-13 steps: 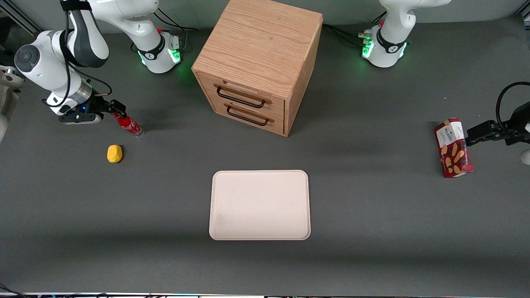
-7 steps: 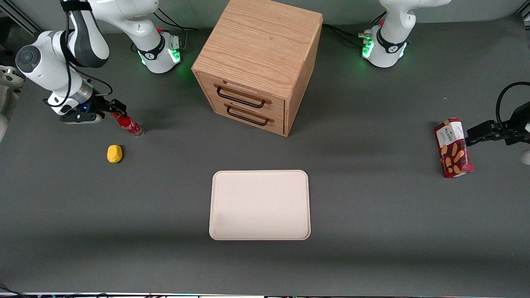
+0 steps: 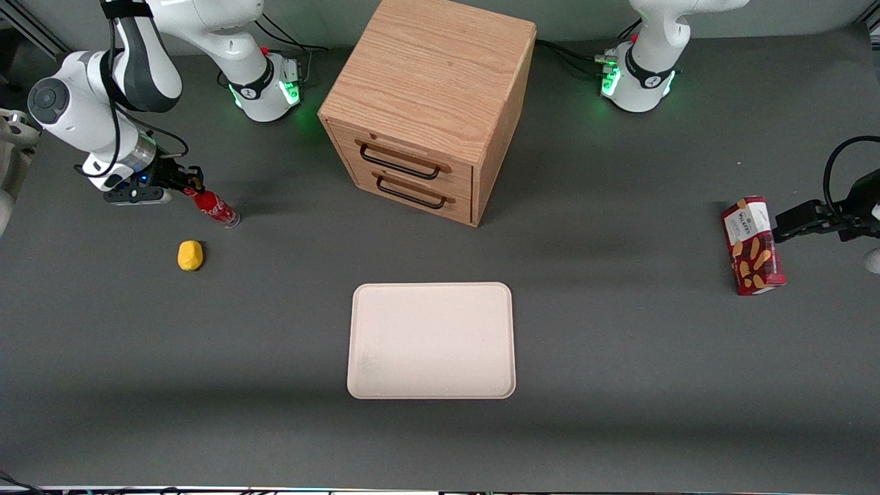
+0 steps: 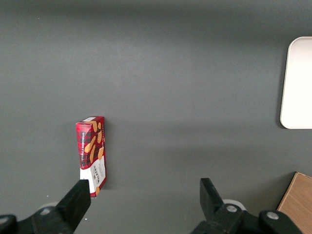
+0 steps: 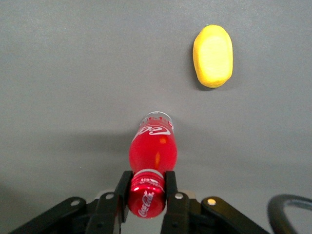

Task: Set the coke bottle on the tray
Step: 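Lower the open right gripper around the bottle's neck and close it, then lift the bottle with the right gripper and carry it over the white tray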

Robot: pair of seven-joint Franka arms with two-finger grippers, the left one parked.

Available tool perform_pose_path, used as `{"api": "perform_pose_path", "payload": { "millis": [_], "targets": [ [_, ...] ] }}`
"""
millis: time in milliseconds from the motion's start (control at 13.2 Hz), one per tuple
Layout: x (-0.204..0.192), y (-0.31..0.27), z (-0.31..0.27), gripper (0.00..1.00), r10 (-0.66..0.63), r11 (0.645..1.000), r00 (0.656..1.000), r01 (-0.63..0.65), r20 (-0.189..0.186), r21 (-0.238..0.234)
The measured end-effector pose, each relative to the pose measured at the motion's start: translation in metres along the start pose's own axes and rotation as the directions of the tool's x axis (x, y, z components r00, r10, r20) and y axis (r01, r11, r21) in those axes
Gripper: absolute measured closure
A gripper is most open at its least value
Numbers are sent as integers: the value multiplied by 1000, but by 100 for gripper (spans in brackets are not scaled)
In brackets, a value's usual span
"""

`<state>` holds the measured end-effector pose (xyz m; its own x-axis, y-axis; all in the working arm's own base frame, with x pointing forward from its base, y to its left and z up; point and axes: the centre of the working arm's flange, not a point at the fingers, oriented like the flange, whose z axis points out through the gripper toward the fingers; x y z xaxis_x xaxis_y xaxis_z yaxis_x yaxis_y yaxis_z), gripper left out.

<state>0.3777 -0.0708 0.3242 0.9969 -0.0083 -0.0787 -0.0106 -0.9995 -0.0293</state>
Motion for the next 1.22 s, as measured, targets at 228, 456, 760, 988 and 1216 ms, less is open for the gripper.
{"api": "perform_pose_path", "payload": {
  "millis": [228,456,760,988,1216],
  "targets": [
    [3,1,-8,69,1,1000,1000,-1,19,-1],
    [18,5,-45,69,3,1000,1000,-2,30,-10],
    [43,-4,-147,69,-22,999,999,23,26,-45],
    [48,-20,-250,69,-44,997,999,44,0,-68],
    [44,-30,-323,69,-51,996,999,49,-18,-76]
  ]
}}
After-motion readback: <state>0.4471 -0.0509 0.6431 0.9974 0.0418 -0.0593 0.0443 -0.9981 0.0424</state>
